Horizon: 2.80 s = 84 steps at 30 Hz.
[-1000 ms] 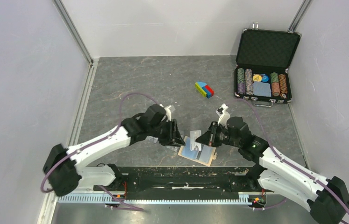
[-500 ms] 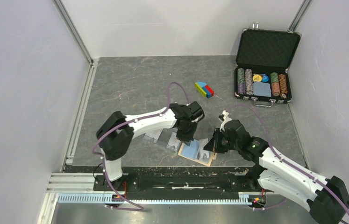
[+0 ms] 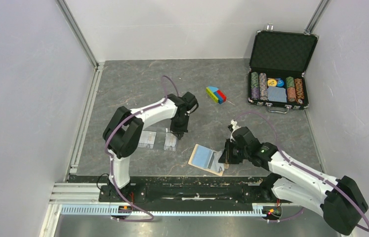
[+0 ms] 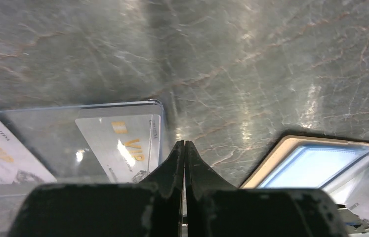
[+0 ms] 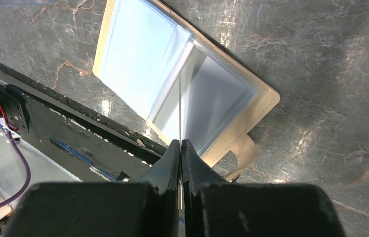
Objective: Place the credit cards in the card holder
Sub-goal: Move the storage box to the center of the board, then move the card holder to the center of the board, then insert the credit card into the card holder.
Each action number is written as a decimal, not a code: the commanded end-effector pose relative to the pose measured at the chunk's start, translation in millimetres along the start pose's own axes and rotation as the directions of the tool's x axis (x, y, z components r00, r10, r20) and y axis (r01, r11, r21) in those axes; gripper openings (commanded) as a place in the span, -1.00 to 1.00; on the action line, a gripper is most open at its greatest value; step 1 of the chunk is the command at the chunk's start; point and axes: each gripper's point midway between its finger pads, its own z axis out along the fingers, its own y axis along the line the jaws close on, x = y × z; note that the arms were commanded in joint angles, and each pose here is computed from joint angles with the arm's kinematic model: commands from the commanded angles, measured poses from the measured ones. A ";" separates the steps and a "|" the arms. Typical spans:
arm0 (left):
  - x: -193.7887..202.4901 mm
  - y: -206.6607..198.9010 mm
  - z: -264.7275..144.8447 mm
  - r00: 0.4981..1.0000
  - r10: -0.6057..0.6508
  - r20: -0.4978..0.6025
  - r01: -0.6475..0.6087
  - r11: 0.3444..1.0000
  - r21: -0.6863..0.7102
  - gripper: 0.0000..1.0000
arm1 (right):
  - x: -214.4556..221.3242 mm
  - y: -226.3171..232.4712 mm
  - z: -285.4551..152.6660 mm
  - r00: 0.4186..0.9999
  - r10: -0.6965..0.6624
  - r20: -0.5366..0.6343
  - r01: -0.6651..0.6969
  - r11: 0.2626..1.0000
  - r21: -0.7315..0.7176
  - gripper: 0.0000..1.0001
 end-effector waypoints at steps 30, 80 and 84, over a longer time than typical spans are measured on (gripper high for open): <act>98.0 -98.1 -11.4 0.995 0.018 -0.098 0.009 0.962 0.272 -0.89 | -49.3 16.1 -8.6 0.995 0.071 0.066 -0.060 0.987 -0.152 -1.00; 107.2 -112.0 6.9 0.990 -0.035 -0.140 0.074 0.955 0.286 -0.57 | -48.3 -7.0 -20.7 0.997 -0.072 0.012 0.073 0.992 -0.105 -1.00; 105.8 -103.8 7.8 0.992 -0.022 -0.128 0.054 0.967 0.249 -0.56 | -44.5 -4.2 -14.1 0.994 -0.104 -0.022 0.100 0.984 -0.144 -1.00</act>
